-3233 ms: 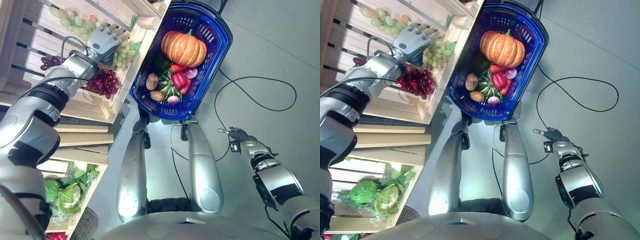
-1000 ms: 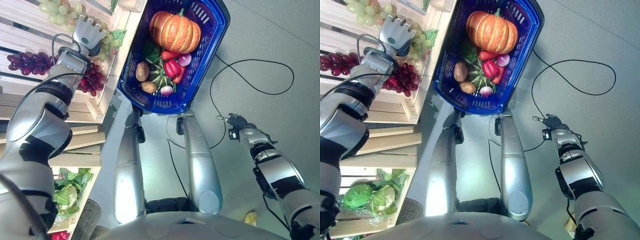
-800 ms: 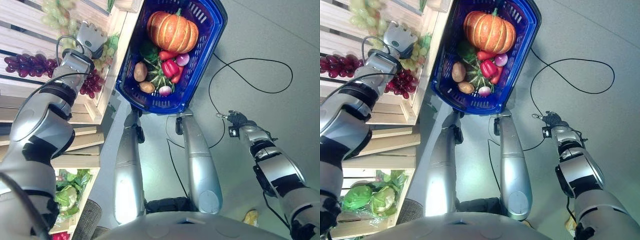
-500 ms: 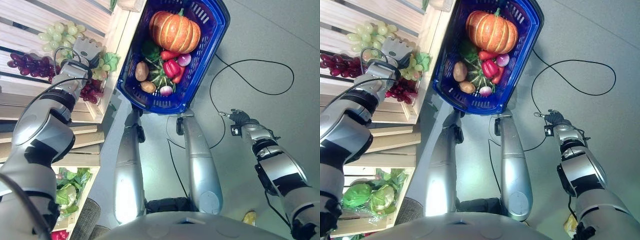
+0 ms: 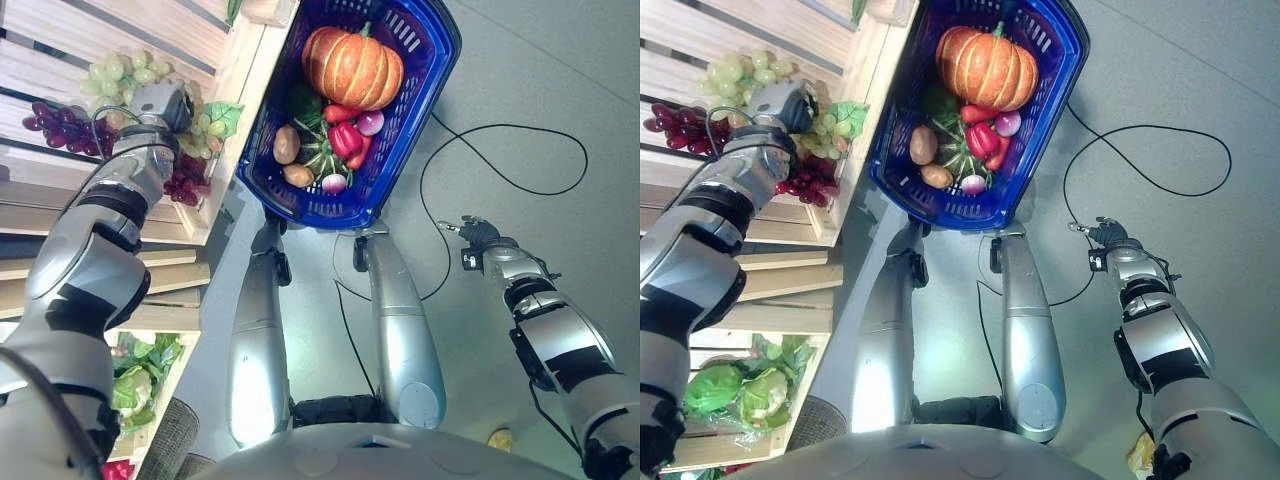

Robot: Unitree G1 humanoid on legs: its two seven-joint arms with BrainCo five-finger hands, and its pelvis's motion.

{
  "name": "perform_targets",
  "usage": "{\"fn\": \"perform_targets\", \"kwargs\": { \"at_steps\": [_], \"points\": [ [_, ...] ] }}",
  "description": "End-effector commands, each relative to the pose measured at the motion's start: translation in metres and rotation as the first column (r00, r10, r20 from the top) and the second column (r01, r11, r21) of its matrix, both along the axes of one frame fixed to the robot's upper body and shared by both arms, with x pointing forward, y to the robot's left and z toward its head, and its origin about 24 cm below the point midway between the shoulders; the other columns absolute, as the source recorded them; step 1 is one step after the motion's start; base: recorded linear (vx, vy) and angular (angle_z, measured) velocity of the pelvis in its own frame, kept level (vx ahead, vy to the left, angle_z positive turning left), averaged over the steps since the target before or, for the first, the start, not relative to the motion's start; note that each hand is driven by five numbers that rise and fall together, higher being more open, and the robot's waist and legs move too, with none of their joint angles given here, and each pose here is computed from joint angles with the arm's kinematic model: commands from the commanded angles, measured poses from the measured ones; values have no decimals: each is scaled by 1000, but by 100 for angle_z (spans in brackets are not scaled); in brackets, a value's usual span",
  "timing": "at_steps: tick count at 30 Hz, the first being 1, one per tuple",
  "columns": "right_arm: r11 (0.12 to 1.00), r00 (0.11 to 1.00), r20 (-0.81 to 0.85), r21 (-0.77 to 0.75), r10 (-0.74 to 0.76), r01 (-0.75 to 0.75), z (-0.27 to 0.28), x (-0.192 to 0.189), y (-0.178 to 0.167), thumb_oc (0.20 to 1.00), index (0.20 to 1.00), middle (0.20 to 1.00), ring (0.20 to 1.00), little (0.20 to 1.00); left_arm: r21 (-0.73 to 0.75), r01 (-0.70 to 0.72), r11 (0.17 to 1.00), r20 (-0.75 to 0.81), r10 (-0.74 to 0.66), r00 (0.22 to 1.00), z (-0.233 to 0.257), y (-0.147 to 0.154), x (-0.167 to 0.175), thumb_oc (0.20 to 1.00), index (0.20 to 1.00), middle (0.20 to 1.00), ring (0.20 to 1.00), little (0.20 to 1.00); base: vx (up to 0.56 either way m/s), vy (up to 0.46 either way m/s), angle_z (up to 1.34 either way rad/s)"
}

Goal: Pick up fruits and vegetables into the basket

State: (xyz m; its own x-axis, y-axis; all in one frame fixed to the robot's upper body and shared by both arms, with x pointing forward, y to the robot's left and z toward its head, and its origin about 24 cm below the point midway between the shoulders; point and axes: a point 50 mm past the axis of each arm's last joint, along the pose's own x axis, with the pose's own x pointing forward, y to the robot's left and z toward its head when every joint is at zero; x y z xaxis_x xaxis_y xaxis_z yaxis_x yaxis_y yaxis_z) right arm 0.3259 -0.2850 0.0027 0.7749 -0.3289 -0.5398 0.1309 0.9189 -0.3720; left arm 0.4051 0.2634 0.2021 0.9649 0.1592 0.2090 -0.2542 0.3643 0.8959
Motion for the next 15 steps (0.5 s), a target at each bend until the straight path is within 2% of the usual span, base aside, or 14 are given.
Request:
{"fn": "perform_targets", "kwargs": {
  "at_steps": [1, 2, 8, 13, 15],
  "points": [
    [998, 996, -63, -11, -64, 64, -21, -29, -22, 1000, 1000, 1000, 1000, 1000, -306, -68, 950, 55, 89, 995, 0, 39, -14, 200, 200, 200, 200, 200, 0, 0, 0],
    [998, 996, -63, -8, -64, 64, -22, -31, -23, 1000, 1000, 1000, 1000, 1000, -385, -39, 922, 91, 80, 993, 4, 40, -15, 200, 200, 200, 200, 200, 0, 0, 0],
    [998, 996, -58, 0, -64, 64, -26, -34, -21, 1000, 1000, 1000, 1000, 1000, -613, 79, 786, 207, 64, 976, 15, 46, -19, 200, 200, 200, 200, 200, 7, -3, 1],
    [998, 996, -64, 2, -67, 67, -28, -36, -22, 1000, 1000, 1000, 1000, 1000, -663, 129, 737, 249, 54, 967, 16, 46, -20, 200, 200, 200, 200, 200, 7, -3, 2],
    [998, 995, -68, 3, -67, 68, -29, -37, -23, 1000, 1000, 1000, 1000, 1000, -654, 129, 746, 247, 49, 968, 17, 46, -21, 200, 200, 200, 200, 200, 15, -10, 5]
  ]
}}
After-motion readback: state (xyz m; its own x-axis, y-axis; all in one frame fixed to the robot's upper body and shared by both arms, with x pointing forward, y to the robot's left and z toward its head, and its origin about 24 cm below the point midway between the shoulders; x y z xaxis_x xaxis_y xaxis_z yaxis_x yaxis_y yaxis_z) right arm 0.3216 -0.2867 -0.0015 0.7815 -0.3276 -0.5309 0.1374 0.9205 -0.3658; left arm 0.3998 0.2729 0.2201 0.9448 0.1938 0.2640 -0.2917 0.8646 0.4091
